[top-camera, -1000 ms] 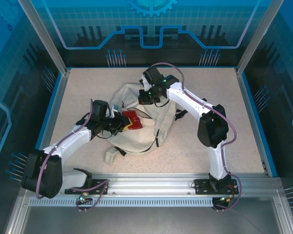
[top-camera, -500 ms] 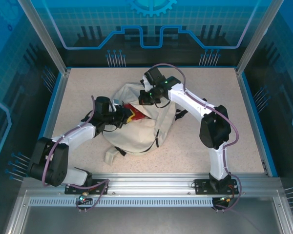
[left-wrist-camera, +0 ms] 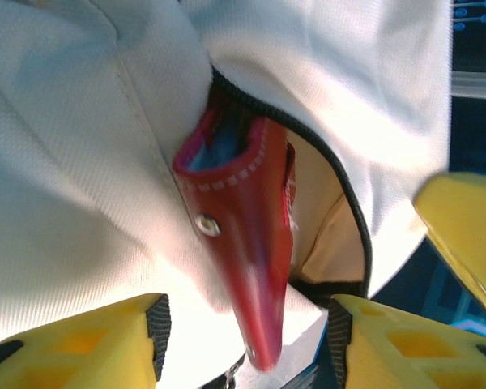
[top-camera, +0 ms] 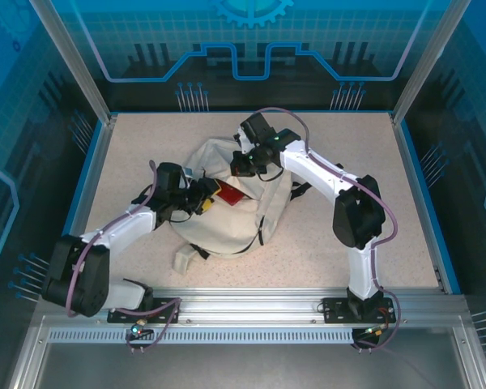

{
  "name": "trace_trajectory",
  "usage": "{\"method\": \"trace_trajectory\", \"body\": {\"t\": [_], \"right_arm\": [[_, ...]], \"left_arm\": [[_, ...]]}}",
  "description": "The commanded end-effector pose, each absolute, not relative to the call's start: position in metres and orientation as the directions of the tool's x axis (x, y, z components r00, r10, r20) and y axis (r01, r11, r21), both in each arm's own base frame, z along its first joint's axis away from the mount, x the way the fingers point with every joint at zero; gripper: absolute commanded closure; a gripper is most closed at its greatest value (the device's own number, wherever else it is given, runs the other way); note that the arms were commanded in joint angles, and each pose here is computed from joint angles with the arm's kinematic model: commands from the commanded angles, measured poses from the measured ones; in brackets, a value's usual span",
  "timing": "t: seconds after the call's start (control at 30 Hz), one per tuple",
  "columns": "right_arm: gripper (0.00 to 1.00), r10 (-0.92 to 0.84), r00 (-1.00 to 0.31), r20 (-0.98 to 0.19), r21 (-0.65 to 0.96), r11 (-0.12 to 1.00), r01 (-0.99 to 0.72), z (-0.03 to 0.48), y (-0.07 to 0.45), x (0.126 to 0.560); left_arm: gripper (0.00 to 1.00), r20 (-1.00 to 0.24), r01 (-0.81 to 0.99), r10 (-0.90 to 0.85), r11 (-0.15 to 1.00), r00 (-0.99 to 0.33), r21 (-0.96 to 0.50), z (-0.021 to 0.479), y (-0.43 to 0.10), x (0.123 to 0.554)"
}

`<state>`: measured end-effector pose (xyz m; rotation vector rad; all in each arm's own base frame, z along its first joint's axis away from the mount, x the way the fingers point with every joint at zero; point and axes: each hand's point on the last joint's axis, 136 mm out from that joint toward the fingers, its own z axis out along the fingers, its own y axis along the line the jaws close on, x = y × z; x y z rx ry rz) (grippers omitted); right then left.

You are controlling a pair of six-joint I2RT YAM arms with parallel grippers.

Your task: Pack the student bag

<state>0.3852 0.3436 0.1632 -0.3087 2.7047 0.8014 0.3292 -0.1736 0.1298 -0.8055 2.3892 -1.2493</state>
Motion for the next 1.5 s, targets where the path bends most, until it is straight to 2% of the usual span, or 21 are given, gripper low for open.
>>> {"method": "trace_trajectory", "body": {"t": [0.0,0.1,0.3,0.43,0.5,0.8,0.87,1.03,1.2,1.47], "right_arm": [[1.0,-0.105,-0.925,-0.364,0.543,0.783,-0.303,0.19,0.345,0.38],[1.0,-0.104,-0.927,-0.36,0.545,0.783,-0.3,0.188,0.345,0.379],[1.0,-0.106,-0.93,-0.351,0.541,0.788,-0.294,0.183,0.344,0.378],[1.0,-0.103,-0.931,-0.349,0.534,0.795,-0.288,0.181,0.343,0.379],[1.0,-0.102,-0.932,-0.347,0.531,0.798,-0.285,0.178,0.342,0.38],[1.0,-0.088,-0.939,-0.334,0.558,0.784,-0.272,0.178,0.345,0.378],[1.0,-0.083,-0.94,-0.331,0.56,0.785,-0.266,0.178,0.345,0.378],[1.0,-0.071,-0.948,-0.311,0.553,0.798,-0.241,0.17,0.342,0.376],[1.0,-0.036,-0.958,-0.284,0.527,0.829,-0.187,0.156,0.333,0.38],[1.0,-0.061,-0.974,-0.217,0.487,0.858,-0.162,0.125,0.329,0.369]], "left_arm": [[0.51,-0.033,-0.337,-0.596,0.498,-0.803,-0.799,0.122,-0.168,0.316],[0.61,-0.005,-0.334,-0.589,0.464,-0.808,-0.82,0.122,-0.174,0.319],[0.64,0.034,-0.301,-0.553,0.401,-0.833,-0.865,0.126,-0.191,0.334],[0.81,0.046,-0.313,-0.555,0.399,-0.831,-0.862,0.118,-0.194,0.342],[0.86,0.051,-0.312,-0.558,0.383,-0.828,-0.869,0.118,-0.195,0.346],[0.91,0.101,-0.346,-0.644,0.267,-0.758,-0.9,0.116,-0.217,0.368],[0.9,0.102,-0.341,-0.653,0.25,-0.75,-0.906,0.115,-0.227,0.373],[0.8,0.106,-0.356,-0.695,0.225,-0.711,-0.907,0.109,-0.227,0.379],[0.66,0.055,-0.357,-0.69,0.302,-0.722,-0.884,0.115,-0.212,0.36],[0.49,0.045,-0.429,-0.622,0.485,-0.782,-0.762,0.113,-0.181,0.31]]}}
